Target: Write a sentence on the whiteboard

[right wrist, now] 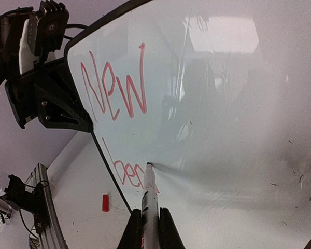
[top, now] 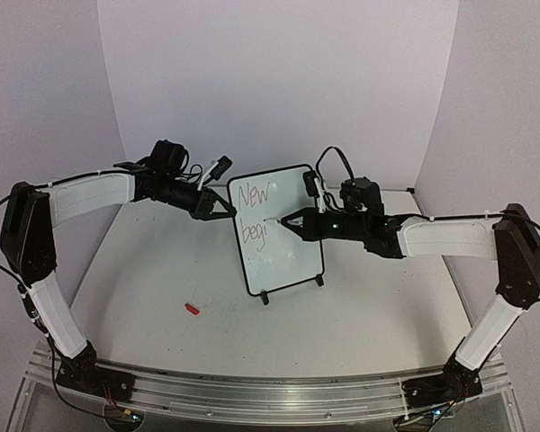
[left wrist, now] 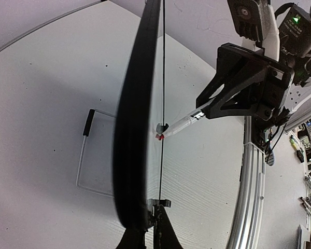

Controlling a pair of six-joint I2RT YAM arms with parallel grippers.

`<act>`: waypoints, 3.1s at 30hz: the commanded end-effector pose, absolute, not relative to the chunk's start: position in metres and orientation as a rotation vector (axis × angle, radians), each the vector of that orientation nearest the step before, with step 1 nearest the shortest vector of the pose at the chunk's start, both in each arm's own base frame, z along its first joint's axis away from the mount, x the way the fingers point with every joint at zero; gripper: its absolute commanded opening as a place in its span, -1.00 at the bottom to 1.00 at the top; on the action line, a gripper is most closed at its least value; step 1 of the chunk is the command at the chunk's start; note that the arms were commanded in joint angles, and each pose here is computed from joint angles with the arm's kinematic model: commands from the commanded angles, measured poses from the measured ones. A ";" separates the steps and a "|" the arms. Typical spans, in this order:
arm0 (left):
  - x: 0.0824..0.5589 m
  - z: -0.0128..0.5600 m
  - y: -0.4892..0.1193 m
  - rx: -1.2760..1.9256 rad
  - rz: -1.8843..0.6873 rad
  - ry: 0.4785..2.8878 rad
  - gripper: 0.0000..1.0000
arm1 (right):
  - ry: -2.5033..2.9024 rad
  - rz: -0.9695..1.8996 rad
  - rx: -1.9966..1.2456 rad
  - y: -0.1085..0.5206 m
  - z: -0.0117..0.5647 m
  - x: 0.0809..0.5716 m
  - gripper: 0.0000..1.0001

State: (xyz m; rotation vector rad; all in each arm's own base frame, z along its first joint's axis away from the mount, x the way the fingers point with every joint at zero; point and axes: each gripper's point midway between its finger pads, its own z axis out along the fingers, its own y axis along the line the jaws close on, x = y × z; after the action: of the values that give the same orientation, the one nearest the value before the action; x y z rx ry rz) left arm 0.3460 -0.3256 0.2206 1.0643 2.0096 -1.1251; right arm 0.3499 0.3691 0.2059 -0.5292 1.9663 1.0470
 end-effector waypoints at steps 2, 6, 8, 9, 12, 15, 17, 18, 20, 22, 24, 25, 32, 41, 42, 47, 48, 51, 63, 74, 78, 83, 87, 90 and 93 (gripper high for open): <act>0.335 0.211 -0.333 1.123 -1.105 2.038 -1.00 | 1.918 1.020 -0.504 0.373 0.221 0.362 -1.00; 0.334 0.212 -0.333 1.124 -1.105 2.035 -1.00 | 1.871 1.077 -0.549 0.374 0.236 0.349 -1.00; 0.334 0.212 -0.333 1.125 -1.105 2.035 -1.00 | 1.836 1.097 -0.558 0.371 0.248 0.342 -1.00; 0.334 0.212 -0.333 1.125 -1.105 2.035 -1.00 | 1.831 1.097 -0.558 0.369 0.250 0.339 -1.00; 0.334 0.213 -0.333 1.125 -1.106 2.034 -1.00 | 1.822 1.083 -0.543 0.360 0.255 0.334 -1.00; 0.333 0.213 -0.334 1.125 -1.108 2.034 -1.00 | 1.840 1.060 -0.529 0.355 0.250 0.333 -1.00; 0.333 0.213 -0.334 1.127 -1.108 2.034 -1.00 | 1.861 1.046 -0.525 0.355 0.243 0.335 -1.00; 0.333 0.213 -0.334 1.127 -1.109 2.033 -1.00 | 1.870 1.043 -0.525 0.355 0.239 0.336 -1.00; 0.333 0.212 -0.334 1.128 -1.108 2.035 -1.00 | 1.884 1.039 -0.526 0.356 0.234 0.337 -1.00; 0.333 0.212 -0.335 1.130 -1.106 2.034 -1.00 | 1.897 1.028 -0.521 0.357 0.230 0.340 -1.00; 0.332 0.212 -0.335 1.130 -1.106 2.034 -1.00 | 1.910 1.018 -0.516 0.357 0.227 0.343 -1.00; 0.332 0.212 -0.335 1.131 -1.107 2.034 -1.00 | 1.914 1.015 -0.516 0.358 0.225 0.343 -1.00; 0.332 0.212 -0.335 1.131 -1.106 2.034 -1.00 | 1.931 1.010 -0.518 0.363 0.220 0.350 -1.00; 0.332 0.212 -0.335 1.132 -1.105 2.033 -1.00 | 1.942 0.988 -0.504 0.363 0.216 0.355 -1.00; 0.332 0.212 -0.335 1.132 -1.104 2.034 -1.00 | 1.944 0.982 -0.501 0.362 0.215 0.355 -1.00; 0.332 0.213 -0.335 1.132 -1.103 2.032 -1.00 | 1.962 0.970 -0.492 0.360 0.209 0.354 -1.00; 0.332 0.213 -0.335 1.132 -1.103 2.031 -1.00 | 1.971 0.967 -0.490 0.358 0.206 0.353 -1.00; 0.332 0.213 -0.335 1.134 -1.103 2.031 -1.00 | 1.998 0.961 -0.482 0.355 0.196 0.350 -1.00; 0.331 0.213 -0.335 1.134 -1.104 2.032 -1.00 | 2.013 0.978 -0.476 0.351 0.189 0.343 -1.00; 0.331 0.213 -0.335 1.133 -1.105 2.033 -1.00 | 1.899 1.027 -0.440 0.355 0.227 0.349 -1.00; 0.331 0.213 -0.335 1.135 -1.104 2.030 -1.00 | 1.889 1.026 -0.434 0.356 0.230 0.351 -1.00; 0.331 0.213 -0.336 1.137 -1.104 2.029 -1.00 | 1.888 1.014 -0.421 0.355 0.229 0.354 -1.00; 0.331 0.213 -0.336 1.135 -1.105 2.030 -1.00 | 1.878 1.008 -0.401 0.351 0.231 0.355 -1.00; 0.331 0.213 -0.336 1.136 -1.105 2.031 -1.00 | 1.869 1.006 -0.391 0.350 0.233 0.355 -1.00; 0.331 0.213 -0.336 1.136 -1.105 2.032 -1.00 | 1.868 0.996 -0.382 0.347 0.233 0.355 -1.00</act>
State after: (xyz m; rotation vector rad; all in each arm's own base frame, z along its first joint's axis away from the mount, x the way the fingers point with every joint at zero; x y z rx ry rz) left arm 0.3449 -0.3286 0.2216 1.0718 2.0055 -1.1175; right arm 0.3465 0.3537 0.1964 -0.4392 1.9773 1.0094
